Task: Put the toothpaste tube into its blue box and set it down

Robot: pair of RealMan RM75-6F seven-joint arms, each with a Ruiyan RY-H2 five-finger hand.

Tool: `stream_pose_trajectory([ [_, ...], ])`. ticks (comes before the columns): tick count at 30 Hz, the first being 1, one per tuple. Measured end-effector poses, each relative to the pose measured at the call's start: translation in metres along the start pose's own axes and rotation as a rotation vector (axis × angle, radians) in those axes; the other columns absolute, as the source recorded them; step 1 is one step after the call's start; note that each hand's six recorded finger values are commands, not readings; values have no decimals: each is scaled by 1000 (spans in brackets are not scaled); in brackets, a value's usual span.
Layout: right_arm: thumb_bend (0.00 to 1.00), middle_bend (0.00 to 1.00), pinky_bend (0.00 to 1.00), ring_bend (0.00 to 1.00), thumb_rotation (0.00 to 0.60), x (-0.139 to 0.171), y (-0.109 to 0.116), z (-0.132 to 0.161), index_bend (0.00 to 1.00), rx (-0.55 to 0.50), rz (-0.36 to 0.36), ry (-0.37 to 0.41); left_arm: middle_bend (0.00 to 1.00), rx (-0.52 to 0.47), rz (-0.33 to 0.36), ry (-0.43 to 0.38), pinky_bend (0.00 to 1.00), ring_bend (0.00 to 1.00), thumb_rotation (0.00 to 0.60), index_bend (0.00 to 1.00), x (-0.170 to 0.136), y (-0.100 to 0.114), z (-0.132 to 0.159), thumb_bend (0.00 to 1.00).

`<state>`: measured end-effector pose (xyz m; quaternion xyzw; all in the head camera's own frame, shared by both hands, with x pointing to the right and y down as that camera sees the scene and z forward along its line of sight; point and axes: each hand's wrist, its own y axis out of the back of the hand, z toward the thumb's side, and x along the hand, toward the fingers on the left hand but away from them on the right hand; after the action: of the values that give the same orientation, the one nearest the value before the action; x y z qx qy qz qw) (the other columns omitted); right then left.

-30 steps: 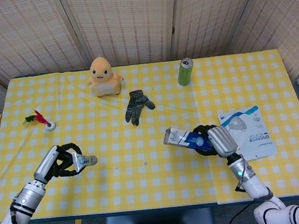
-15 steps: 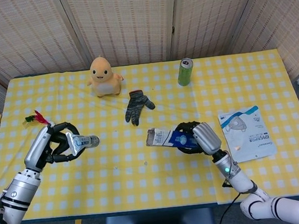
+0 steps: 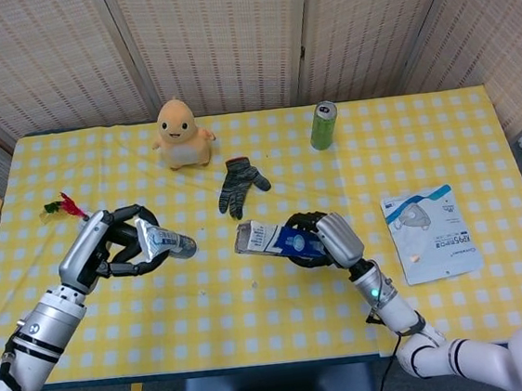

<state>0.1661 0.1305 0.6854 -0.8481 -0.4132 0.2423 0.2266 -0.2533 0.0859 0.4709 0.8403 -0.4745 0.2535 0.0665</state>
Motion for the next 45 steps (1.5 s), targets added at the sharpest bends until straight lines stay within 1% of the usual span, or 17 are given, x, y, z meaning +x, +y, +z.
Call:
stream_pose_trajectory([
  [8, 272, 447, 491, 486, 600, -13, -24, 13, 504, -56, 25, 28, 1000, -19, 2, 7, 1000, 1000, 600, 780, 1, 0, 5, 403],
  [14, 273, 447, 491, 484, 600, -20, -38, 24, 504, -109, 30, 46, 1000, -28, 4, 10, 1000, 1000, 600, 781, 1, -1, 7, 404],
  [26, 272, 447, 491, 484, 600, -36, -55, 45, 504, -228, 26, 67, 1000, -23, 2, 5, 1000, 1000, 600, 781, 2, -6, 11, 405],
  [37, 272, 447, 491, 488, 600, -44, -68, 53, 504, -279, 36, 75, 1000, -24, 0, 1, 1000, 1000, 600, 780, 4, -8, 12, 405],
  [45, 272, 447, 491, 487, 600, -55, -77, 69, 504, -350, 39, 110, 1000, -26, 8, -5, 1000, 1000, 600, 780, 7, -9, 13, 405],
])
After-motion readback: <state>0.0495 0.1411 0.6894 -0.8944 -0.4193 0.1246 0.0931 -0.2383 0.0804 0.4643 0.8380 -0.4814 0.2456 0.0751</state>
